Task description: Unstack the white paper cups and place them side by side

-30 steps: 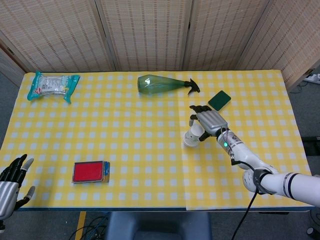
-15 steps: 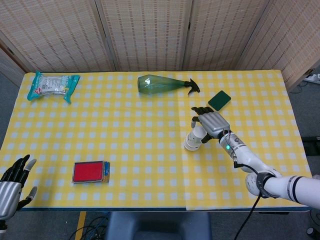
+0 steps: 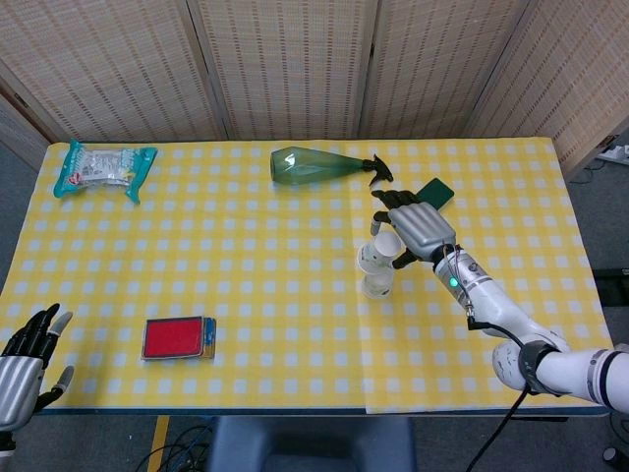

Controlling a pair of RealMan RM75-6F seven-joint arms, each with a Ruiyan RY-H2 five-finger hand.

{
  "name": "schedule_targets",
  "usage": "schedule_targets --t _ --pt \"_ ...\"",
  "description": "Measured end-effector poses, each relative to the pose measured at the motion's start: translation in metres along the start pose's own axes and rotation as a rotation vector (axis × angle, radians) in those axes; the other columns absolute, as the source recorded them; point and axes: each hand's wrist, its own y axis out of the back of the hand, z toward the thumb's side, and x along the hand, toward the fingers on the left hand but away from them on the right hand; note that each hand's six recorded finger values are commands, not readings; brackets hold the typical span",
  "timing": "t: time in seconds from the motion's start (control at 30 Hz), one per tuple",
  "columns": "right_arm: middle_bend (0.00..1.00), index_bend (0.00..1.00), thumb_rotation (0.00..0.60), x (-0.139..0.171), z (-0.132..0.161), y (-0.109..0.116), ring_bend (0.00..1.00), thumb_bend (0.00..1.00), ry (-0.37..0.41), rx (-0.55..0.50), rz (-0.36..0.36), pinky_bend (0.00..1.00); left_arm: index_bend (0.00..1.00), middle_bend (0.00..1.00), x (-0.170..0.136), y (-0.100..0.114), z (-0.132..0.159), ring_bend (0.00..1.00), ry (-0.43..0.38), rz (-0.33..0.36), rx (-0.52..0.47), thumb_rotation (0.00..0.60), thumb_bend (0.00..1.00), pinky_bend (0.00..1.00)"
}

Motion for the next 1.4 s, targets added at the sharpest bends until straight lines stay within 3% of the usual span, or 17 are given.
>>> schedule_targets --t 0.1,0.23,0.57,0.8,1.2,1.27,1.4 --pt "0.02 0.43 0.6 0.004 0.012 0.01 0.0 0.26 0.021 -0.019 -0.014 0.0 0.0 0.0 -0.001 0.001 0.001 0.05 -0.001 0.005 0.0 0.6 0.38 0.2" --pt "0.02 0.43 0.6 0.001 0.021 0.004 0.0 0.26 0.041 -0.027 0.006 0.0 0.0 0.0 -0.002 0.004 0.001 0.05 -0.002 0.012 -0.006 0.6 0.38 0.2" --pt "0.02 0.43 0.6 -0.027 0.045 -0.049 0.0 0.26 0.087 -0.026 0.091 0.0 0.0 0.0 -0.006 0.01 -0.001 0.05 -0.012 0.024 -0.036 0.6 0.38 0.2" --pt "0.03 0.43 0.6 -0.056 0.057 -0.092 0.0 0.27 0.08 0.036 0.138 0.0 0.0 0.0 -0.01 0.018 -0.006 0.05 -0.016 0.043 -0.059 0.6 0.38 0.2" --pt "0.03 0.43 0.6 -0.08 0.063 -0.117 0.0 0.27 0.021 0.111 0.161 0.0 0.0 0.0 -0.014 0.024 -0.011 0.05 -0.014 0.053 -0.073 0.6 0.38 0.2" --pt "0.02 0.39 0.6 -0.08 0.062 -0.12 0.0 0.27 0.019 0.117 0.17 0.0 0.0 0.0 -0.014 0.024 -0.011 0.05 -0.013 0.054 -0.073 0.6 0.38 0.2" --pt "0.0 0.08 0.6 -0.079 0.061 -0.122 0.0 0.22 0.015 0.114 0.198 0.0 0.0 0.0 -0.014 0.024 -0.01 0.05 -0.017 0.056 -0.074 0.6 0.38 0.2"
